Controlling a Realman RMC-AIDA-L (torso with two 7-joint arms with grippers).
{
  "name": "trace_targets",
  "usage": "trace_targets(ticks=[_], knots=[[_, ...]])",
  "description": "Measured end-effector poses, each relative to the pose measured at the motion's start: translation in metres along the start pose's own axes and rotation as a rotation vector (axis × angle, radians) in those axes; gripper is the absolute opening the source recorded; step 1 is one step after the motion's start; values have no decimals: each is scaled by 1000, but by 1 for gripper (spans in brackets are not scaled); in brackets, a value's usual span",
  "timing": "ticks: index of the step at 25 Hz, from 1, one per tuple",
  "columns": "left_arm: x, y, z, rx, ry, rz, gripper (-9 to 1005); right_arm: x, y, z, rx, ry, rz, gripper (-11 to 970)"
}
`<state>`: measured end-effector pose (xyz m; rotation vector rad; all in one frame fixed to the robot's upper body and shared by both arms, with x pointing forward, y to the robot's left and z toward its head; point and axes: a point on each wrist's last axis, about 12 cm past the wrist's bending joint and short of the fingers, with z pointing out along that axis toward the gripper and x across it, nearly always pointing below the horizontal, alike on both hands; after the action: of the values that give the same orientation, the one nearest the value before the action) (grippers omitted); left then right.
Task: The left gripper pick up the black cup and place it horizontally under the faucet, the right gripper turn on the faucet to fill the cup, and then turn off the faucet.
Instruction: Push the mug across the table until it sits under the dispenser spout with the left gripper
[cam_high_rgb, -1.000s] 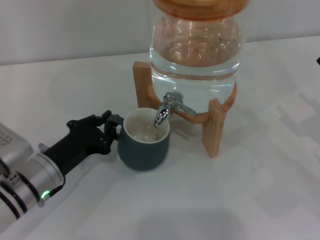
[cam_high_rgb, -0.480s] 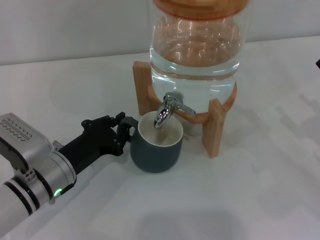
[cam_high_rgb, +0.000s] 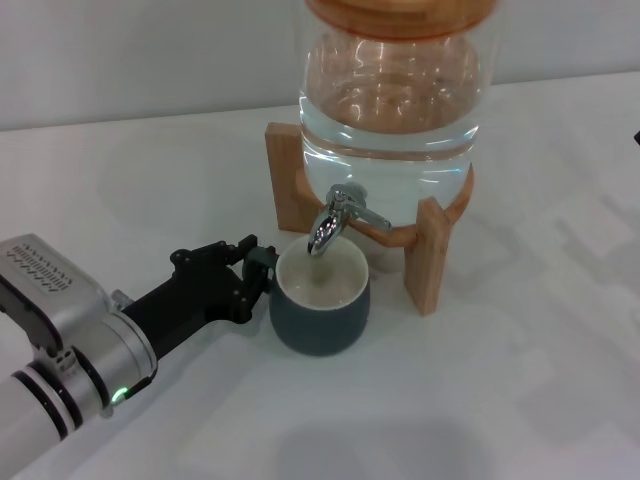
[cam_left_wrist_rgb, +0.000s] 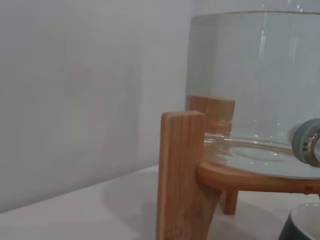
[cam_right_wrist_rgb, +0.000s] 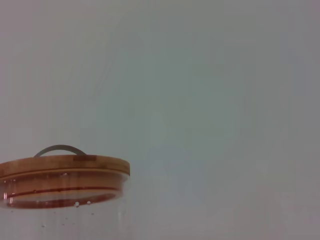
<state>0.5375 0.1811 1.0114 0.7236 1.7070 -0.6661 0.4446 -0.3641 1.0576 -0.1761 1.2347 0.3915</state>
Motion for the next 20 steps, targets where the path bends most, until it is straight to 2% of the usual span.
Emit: trace_targets(ticks=[3,9,14,20], knots=[[2,1,-2,-13,-2,-14,163,0,1,-1,-2,-3,2,793],[5,1,-9,-40,-24,-46,293,-1,2,-3,-7,-11,6,793],[5,1,-10,-35,-28,-46,532,-1,2,-2,-8,-12,4,793],[8,1,-18,-30,-41,-79,662,-3,-1,-8,6,-8,-6,792]])
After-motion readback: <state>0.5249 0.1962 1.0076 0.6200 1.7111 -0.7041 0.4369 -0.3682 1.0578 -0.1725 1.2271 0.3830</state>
